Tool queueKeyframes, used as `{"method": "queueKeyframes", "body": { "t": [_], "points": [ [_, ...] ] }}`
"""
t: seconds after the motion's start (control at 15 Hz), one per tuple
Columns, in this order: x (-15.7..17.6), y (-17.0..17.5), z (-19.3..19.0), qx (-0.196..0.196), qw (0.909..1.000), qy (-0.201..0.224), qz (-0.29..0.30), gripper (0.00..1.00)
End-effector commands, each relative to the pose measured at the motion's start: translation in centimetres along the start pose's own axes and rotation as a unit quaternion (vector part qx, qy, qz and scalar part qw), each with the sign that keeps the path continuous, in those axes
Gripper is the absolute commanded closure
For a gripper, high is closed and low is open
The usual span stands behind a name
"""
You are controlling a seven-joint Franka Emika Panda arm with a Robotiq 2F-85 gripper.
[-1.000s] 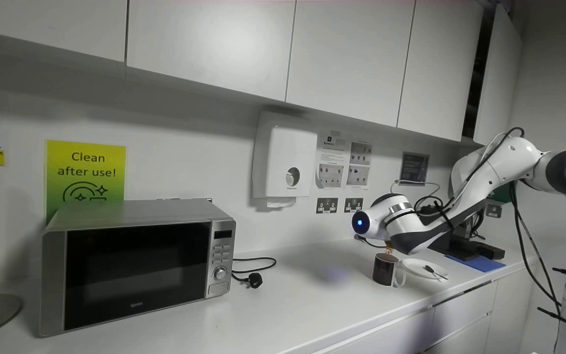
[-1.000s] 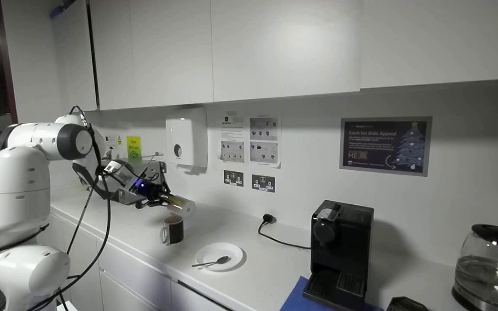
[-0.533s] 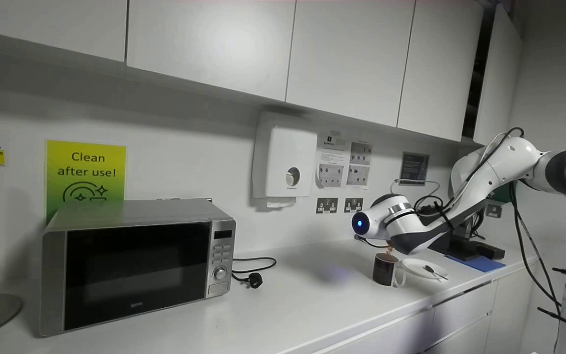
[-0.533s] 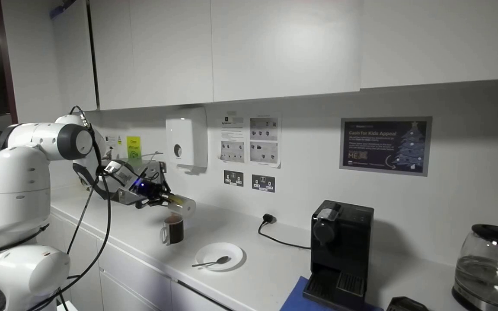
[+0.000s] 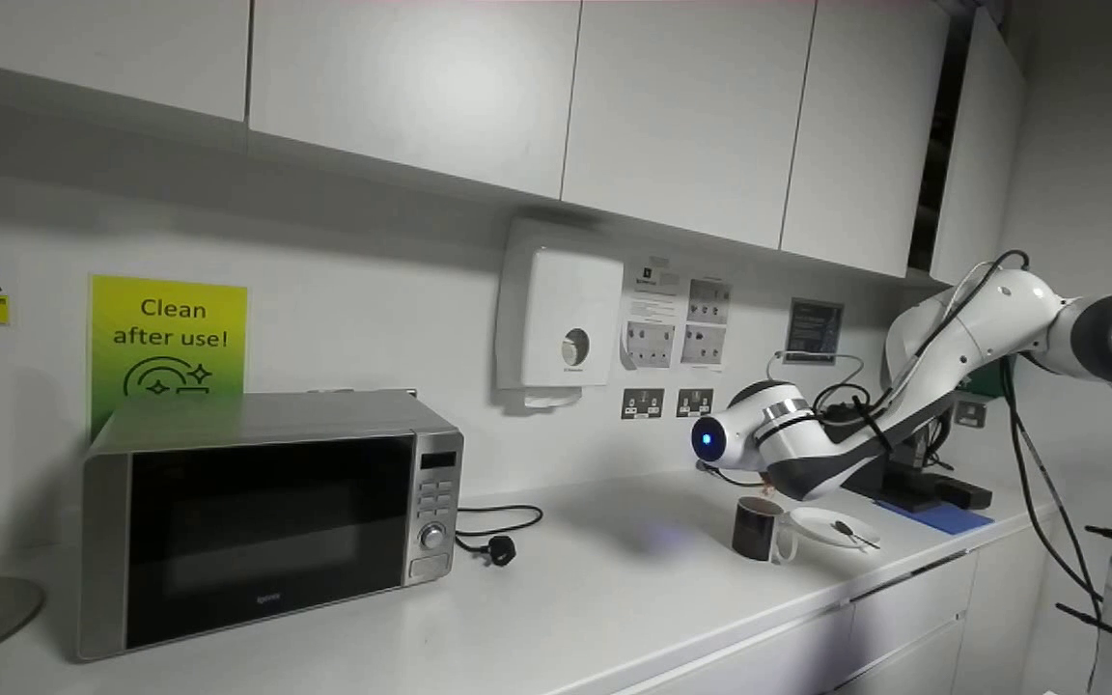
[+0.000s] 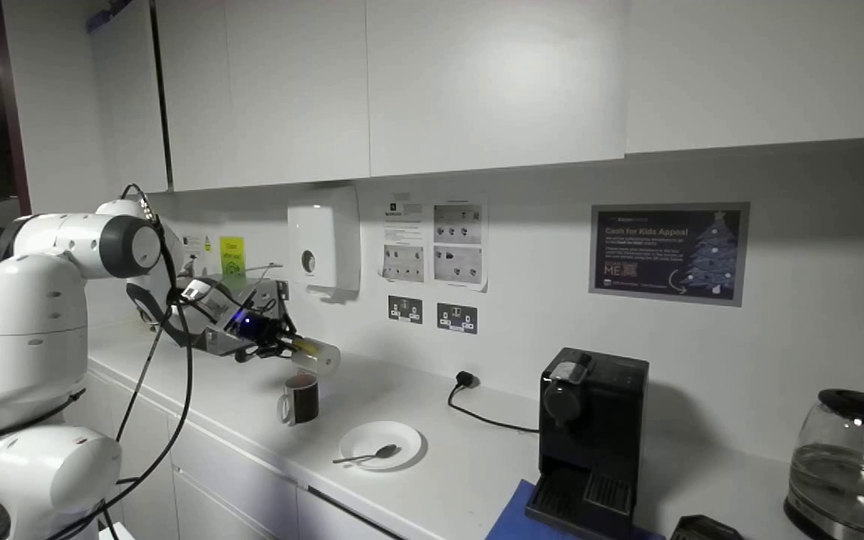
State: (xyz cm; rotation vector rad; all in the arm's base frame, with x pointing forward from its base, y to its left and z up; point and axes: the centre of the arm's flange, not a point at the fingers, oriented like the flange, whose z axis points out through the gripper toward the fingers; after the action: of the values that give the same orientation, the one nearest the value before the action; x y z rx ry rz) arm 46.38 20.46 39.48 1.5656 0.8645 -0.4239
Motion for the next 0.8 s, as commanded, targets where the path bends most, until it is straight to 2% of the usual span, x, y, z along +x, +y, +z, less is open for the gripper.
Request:
{"method": "queueKeyframes", "body": {
  "t": [0.0,0.73],
  "points": [
    [-0.97,1.07,-0.57,-0.023,0.9993,-0.028,-0.006,0.96],
    [-0.91,0.91,-0.60,-0.027,0.9988,-0.040,-0.011,0.96]
  ]
}}
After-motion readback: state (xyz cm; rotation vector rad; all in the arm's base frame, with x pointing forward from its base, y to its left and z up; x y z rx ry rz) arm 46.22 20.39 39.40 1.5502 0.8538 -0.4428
